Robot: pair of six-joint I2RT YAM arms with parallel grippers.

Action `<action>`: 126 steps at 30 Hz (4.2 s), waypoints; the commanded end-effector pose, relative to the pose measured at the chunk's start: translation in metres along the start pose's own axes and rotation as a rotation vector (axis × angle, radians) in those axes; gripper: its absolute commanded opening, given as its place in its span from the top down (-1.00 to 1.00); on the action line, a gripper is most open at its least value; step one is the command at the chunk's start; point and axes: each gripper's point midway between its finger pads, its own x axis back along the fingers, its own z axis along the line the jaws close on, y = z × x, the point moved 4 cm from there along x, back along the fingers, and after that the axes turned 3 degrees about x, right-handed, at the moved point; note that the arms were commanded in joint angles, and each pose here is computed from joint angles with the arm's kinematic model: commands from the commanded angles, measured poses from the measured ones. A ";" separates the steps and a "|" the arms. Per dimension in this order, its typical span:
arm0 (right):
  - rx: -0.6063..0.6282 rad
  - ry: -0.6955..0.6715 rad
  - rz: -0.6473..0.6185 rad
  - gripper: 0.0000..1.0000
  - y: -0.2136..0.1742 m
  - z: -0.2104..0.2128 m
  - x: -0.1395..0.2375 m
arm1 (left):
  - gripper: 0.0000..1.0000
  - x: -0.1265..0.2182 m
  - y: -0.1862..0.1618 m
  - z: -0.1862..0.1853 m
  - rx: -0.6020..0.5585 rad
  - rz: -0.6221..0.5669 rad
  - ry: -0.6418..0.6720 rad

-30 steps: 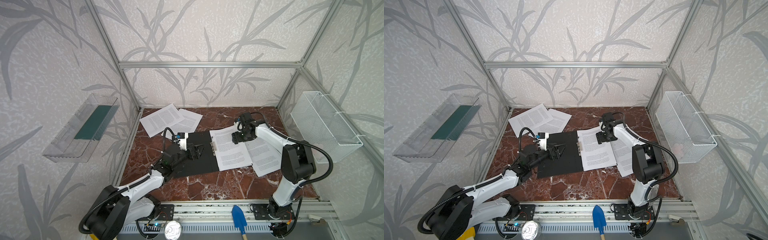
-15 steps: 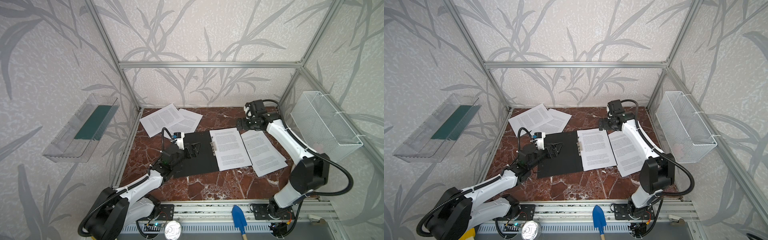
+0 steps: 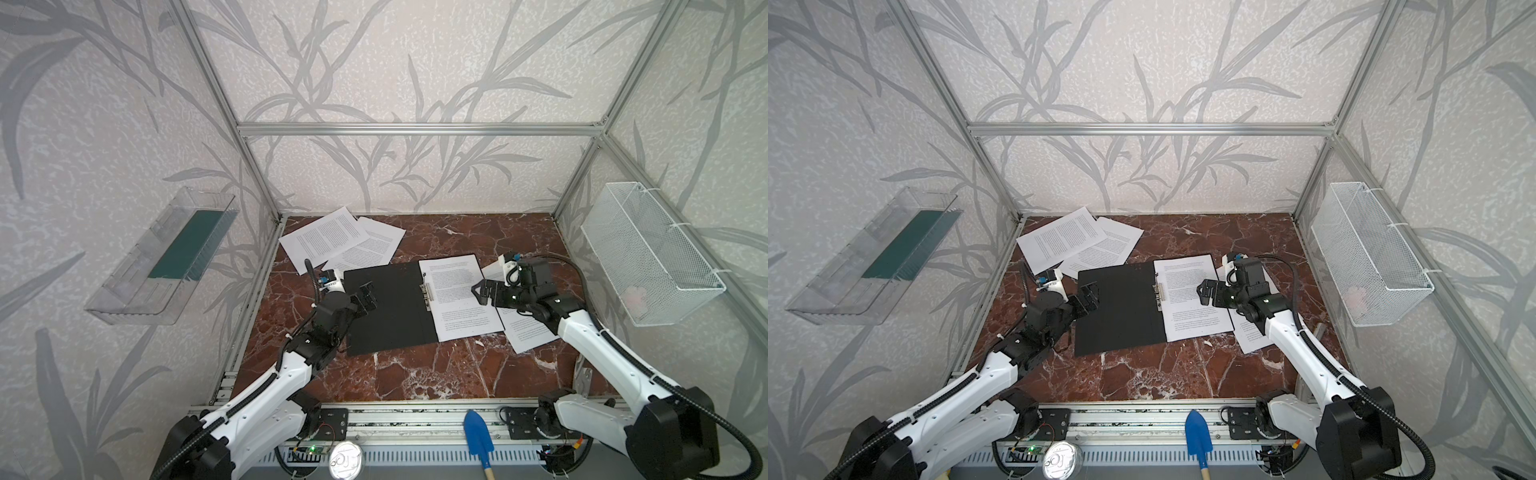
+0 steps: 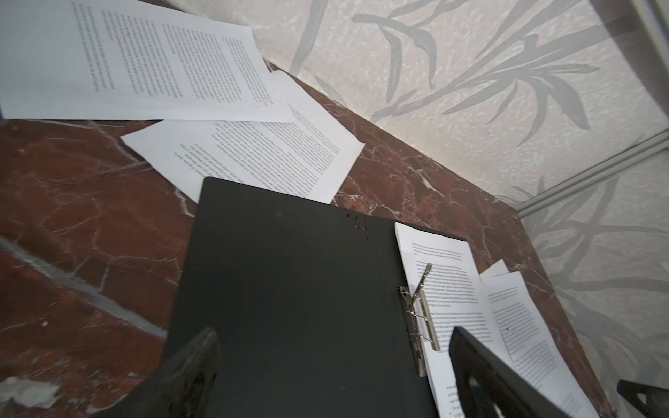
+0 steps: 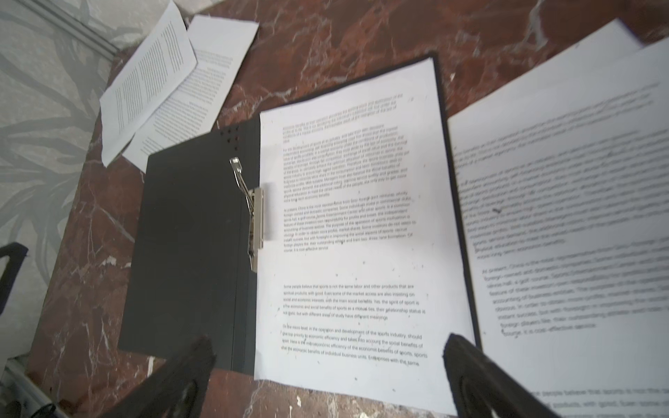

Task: Put the files into the folder
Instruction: 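Push the folder cover closed with the right gripper while the left gripper withdraws, then reach to the sheets farther from the robot and grasp one with the left gripper, then lift the held sheet and carry it over the folder with the left gripper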

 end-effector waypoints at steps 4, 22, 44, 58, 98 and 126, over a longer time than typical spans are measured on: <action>0.121 0.158 -0.081 -0.99 -0.020 0.037 -0.015 | -0.98 -0.009 0.018 0.023 0.025 0.017 0.188; 0.332 0.249 -0.076 -0.99 -0.056 0.093 -0.040 | -0.78 -0.119 0.068 0.157 0.316 0.273 0.482; 0.318 0.331 -0.054 -0.99 -0.059 0.104 -0.042 | -0.76 -0.171 0.130 0.231 0.321 0.274 0.392; 0.320 0.333 -0.056 -0.99 -0.059 0.104 -0.042 | -0.64 -0.208 0.113 0.233 0.554 0.379 0.156; 0.321 0.345 -0.057 -0.98 -0.059 0.105 -0.043 | -0.21 -0.277 0.125 0.134 0.661 0.206 -0.298; 0.324 0.340 -0.065 -0.99 -0.058 0.105 -0.041 | -0.28 -0.319 0.133 0.094 0.691 0.110 -0.520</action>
